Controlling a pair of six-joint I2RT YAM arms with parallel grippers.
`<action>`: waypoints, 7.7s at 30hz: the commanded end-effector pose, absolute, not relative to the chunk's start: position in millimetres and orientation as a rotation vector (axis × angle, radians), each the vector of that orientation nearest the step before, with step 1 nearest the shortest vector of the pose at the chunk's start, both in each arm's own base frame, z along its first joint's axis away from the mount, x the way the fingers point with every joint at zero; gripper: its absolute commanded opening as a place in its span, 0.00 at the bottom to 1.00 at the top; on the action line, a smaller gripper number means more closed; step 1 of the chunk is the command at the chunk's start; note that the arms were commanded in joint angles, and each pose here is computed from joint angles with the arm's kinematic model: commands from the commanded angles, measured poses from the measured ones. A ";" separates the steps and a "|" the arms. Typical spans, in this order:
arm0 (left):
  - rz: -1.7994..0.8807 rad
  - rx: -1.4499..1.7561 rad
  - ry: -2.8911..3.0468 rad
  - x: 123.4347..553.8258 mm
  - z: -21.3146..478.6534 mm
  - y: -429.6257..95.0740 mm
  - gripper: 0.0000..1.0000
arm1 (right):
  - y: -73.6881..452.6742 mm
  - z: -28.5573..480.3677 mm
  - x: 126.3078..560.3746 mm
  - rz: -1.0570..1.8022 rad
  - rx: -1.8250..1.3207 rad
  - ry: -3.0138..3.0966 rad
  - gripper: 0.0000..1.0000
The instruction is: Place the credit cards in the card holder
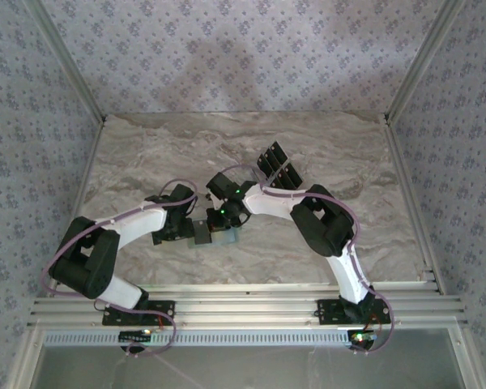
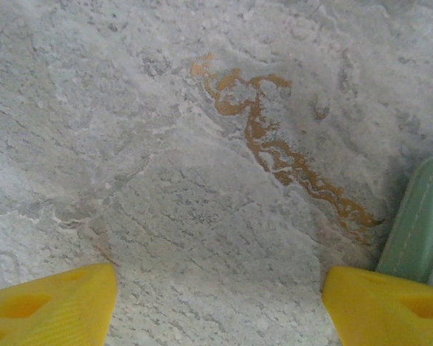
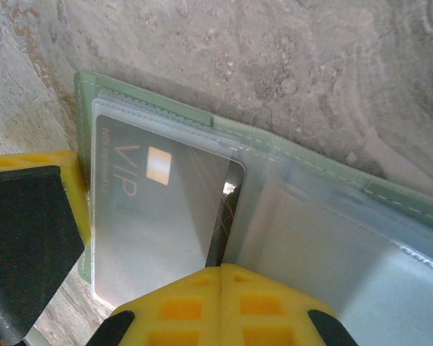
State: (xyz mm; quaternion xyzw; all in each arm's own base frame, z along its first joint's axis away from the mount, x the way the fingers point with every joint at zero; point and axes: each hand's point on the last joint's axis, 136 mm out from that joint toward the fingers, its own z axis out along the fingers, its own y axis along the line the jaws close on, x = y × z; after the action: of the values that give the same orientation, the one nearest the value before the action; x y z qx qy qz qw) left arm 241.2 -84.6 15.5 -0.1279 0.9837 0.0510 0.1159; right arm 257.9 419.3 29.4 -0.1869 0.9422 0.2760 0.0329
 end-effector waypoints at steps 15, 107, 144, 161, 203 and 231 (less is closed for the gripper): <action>0.147 -0.316 2.890 258.8 12.6 -94.6 0.79 | 381.9 91.7 277.4 0.869 -0.492 2.787 0.47; -0.301 -0.112 2.618 211.7 68.3 -162.4 0.79 | 397.3 27.1 255.6 0.921 -0.417 2.926 0.54; -0.155 -0.023 2.597 225.6 38.0 -181.4 0.78 | 398.8 31.5 256.9 0.947 -0.409 2.916 0.54; -0.114 -0.045 2.625 221.3 20.8 -175.3 0.77 | 380.6 81.6 273.3 0.977 -0.330 2.807 0.55; -0.107 -0.051 2.619 218.8 22.2 -169.7 0.77 | 404.8 45.1 267.1 0.991 -0.388 2.872 0.55; -0.188 -0.324 2.336 216.5 110.4 -111.1 0.84 | 446.4 61.7 258.2 1.019 -0.475 2.856 0.55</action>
State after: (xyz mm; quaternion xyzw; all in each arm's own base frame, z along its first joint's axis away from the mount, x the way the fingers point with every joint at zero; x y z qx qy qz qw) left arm 215.3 -124.4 111.6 -0.1015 0.9189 -0.0920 0.3701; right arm 270.0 446.6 86.4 -0.1542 0.9174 0.3598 0.0710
